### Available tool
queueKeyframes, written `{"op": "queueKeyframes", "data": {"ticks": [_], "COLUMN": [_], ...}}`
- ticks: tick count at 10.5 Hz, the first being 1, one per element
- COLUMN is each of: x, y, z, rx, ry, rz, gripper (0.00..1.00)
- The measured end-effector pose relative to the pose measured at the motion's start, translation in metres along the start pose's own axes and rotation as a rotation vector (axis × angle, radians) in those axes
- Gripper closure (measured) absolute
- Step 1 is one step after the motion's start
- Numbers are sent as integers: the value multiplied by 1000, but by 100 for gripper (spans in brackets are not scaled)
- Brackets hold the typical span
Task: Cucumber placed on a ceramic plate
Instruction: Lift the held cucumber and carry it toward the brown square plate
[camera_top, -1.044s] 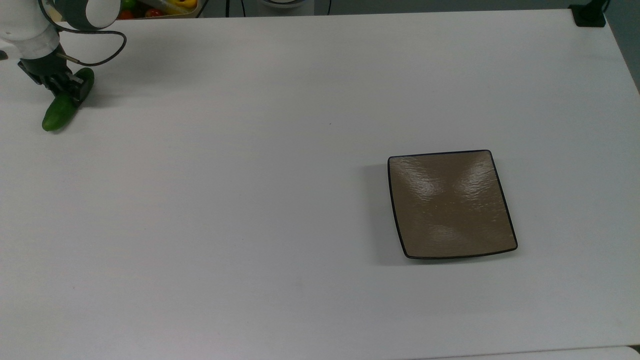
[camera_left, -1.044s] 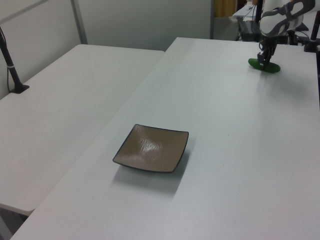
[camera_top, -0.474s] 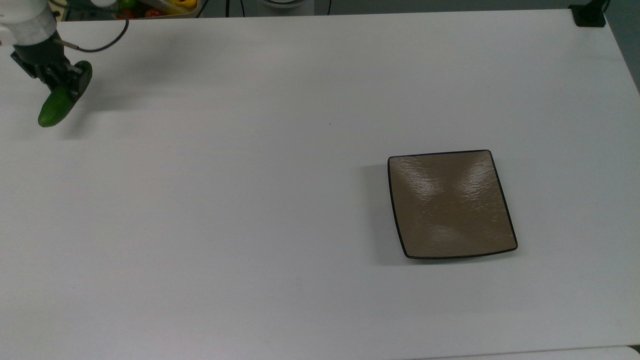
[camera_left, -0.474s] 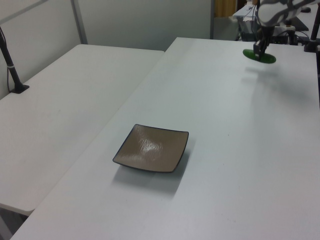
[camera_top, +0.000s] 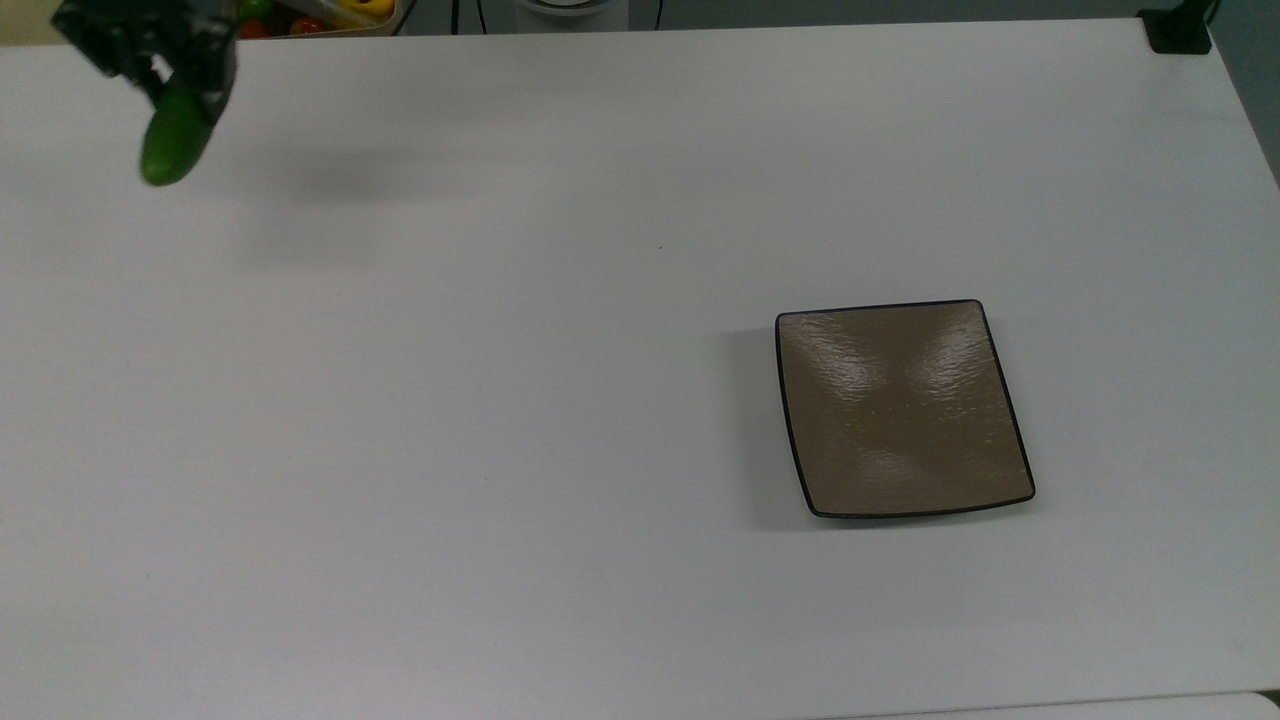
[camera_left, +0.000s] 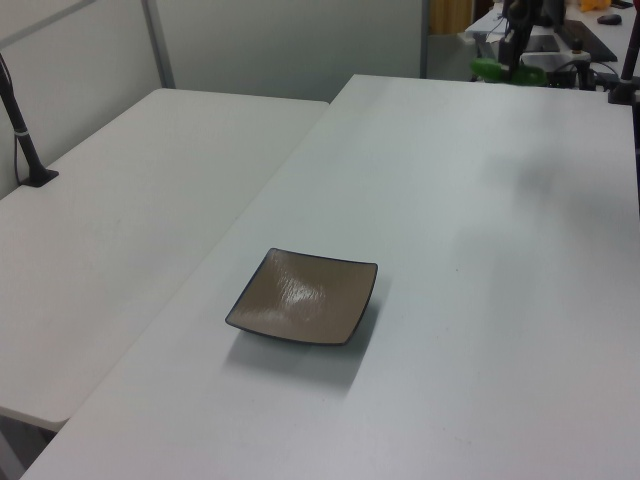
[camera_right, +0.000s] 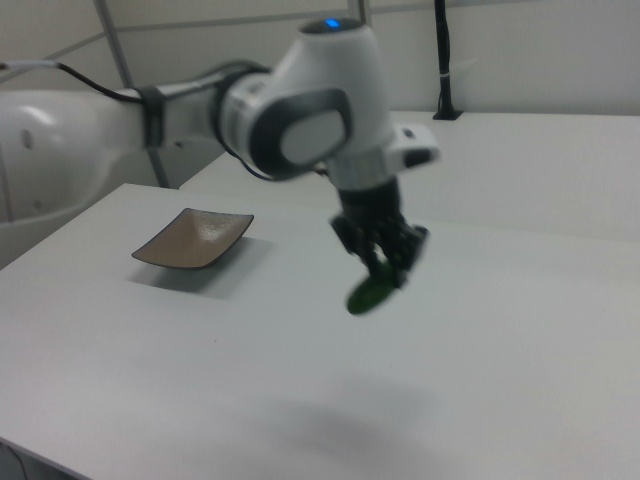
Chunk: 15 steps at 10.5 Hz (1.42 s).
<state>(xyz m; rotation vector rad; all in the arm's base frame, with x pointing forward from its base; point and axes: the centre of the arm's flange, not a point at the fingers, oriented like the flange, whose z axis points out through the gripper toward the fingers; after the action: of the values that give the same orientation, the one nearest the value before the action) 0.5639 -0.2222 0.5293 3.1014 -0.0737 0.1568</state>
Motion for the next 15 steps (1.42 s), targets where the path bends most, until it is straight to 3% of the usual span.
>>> {"op": "queueKeyframes", "data": {"ticks": [5,9,13,15], "x": [2,9,37,44], "y": [-157,-279,-409,-451], "z": [-51,-55,-29,-7], "rx": [84,131,205,249], "ry": [-2,14,220,301], "rz": [-246,-279,-230,-219], "gripper": [59,59,59,59]}}
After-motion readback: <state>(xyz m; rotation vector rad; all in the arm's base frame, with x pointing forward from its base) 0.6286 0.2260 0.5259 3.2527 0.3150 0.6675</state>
